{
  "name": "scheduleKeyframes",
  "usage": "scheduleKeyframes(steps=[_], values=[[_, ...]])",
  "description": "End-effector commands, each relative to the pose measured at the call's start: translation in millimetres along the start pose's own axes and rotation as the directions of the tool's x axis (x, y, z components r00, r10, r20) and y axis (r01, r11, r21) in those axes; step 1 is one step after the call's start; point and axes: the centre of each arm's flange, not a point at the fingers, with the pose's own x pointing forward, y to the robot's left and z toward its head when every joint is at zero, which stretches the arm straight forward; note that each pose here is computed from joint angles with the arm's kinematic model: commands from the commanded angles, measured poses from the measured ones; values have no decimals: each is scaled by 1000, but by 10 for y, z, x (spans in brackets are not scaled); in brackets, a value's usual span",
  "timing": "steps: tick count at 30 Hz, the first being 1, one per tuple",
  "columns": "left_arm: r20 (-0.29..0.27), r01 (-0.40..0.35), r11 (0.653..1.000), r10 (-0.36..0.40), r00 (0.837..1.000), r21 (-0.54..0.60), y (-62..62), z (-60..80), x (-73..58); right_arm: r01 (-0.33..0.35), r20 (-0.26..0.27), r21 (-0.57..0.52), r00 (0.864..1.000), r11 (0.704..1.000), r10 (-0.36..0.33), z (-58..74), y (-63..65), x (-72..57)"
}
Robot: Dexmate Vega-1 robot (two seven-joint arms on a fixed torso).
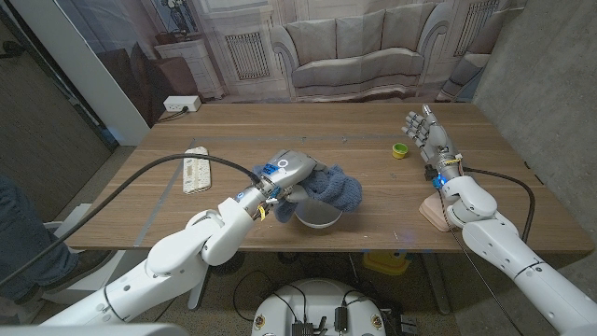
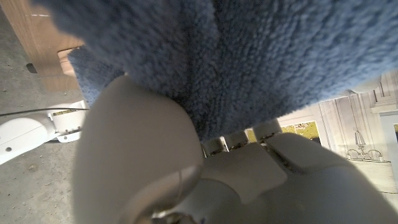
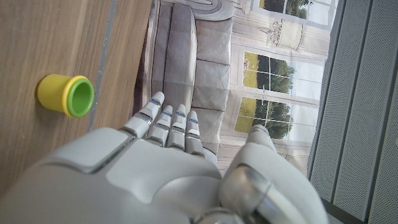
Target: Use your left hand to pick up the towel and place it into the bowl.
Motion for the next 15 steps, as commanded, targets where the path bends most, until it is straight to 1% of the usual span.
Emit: scheduleKeyframes(steps=[1, 6, 15], values=[[-5, 55, 998, -55, 998, 10, -45, 37, 37, 1, -3, -2, 1000, 1000, -1, 3, -15, -25], [-20, 74, 997, -73, 997, 16, -63, 47, 46, -2, -5, -5, 1000, 1000, 2, 20, -15, -15], [-46, 77, 996, -76, 996, 33, -132, 103, 9, -13, -15, -17, 1000, 1000, 13, 57, -5, 5]])
